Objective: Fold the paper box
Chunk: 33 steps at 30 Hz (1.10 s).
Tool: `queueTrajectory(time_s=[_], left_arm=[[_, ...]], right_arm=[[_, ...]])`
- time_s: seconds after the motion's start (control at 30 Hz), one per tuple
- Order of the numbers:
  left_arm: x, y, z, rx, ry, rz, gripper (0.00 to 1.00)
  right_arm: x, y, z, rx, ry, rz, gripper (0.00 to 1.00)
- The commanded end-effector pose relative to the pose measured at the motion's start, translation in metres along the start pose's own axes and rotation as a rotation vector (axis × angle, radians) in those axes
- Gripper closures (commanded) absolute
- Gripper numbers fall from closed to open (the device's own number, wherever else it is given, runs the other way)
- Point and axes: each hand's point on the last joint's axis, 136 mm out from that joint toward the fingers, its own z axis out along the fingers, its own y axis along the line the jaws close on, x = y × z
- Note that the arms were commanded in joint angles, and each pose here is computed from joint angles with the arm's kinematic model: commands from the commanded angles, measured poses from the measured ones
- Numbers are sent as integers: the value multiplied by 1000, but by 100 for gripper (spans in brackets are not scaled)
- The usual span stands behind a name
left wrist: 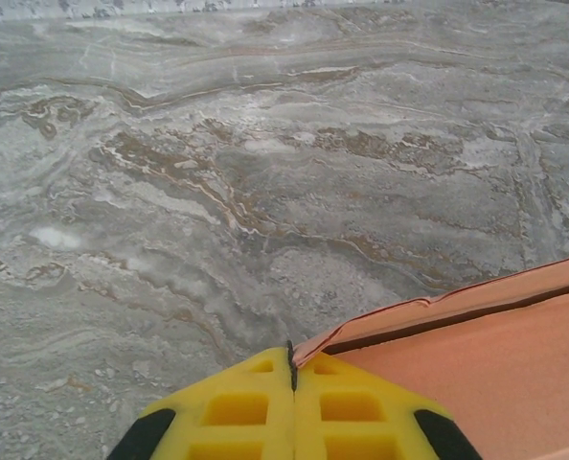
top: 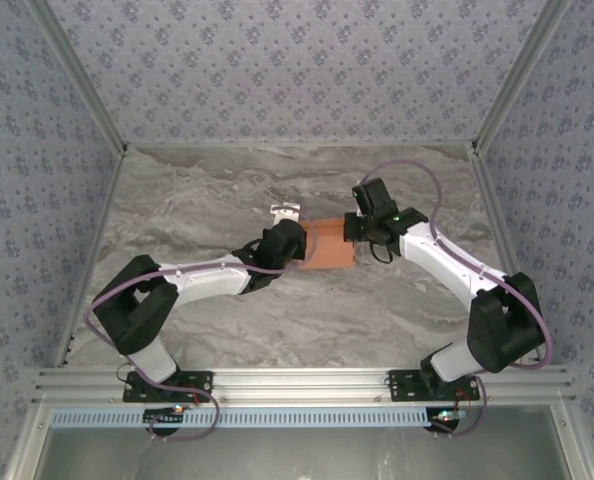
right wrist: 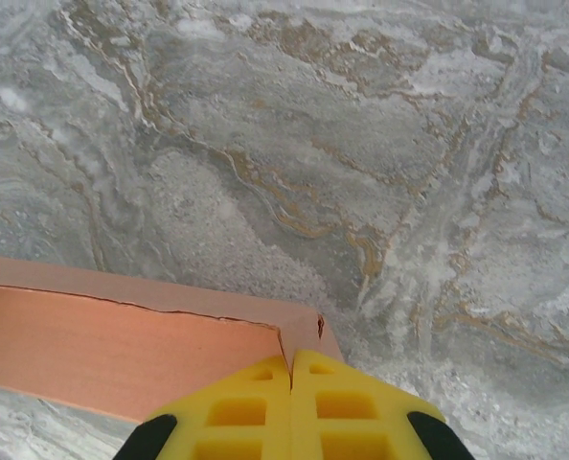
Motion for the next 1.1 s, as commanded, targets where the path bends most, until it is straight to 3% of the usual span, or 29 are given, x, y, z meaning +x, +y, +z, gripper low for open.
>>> queueTrajectory(time_s=[0.0, 0.23, 0.47, 0.67, 0.93, 1.07], left_arm=[[-23, -16, -15, 51, -73, -6, 89], [-19, -15, -11, 48, -66, 6, 85], [-2, -10, -7, 33, -38, -7, 68], [5, -4, -2, -2, -24, 3, 62], [21, 3, 2, -42, -13, 12, 61], [22, 2, -1, -91, -35, 79, 61]], right_arm=[[-11, 25, 4, -84, -83, -29, 100], [-10, 24, 14, -81, -151, -45, 100], [-11, 25, 11, -71, -133, -20, 100], [-13, 30, 4, -65, -117, -36, 100], [-4, 28, 5, -29, -17, -21, 100], [0, 25, 6, -1, 36, -24, 100]])
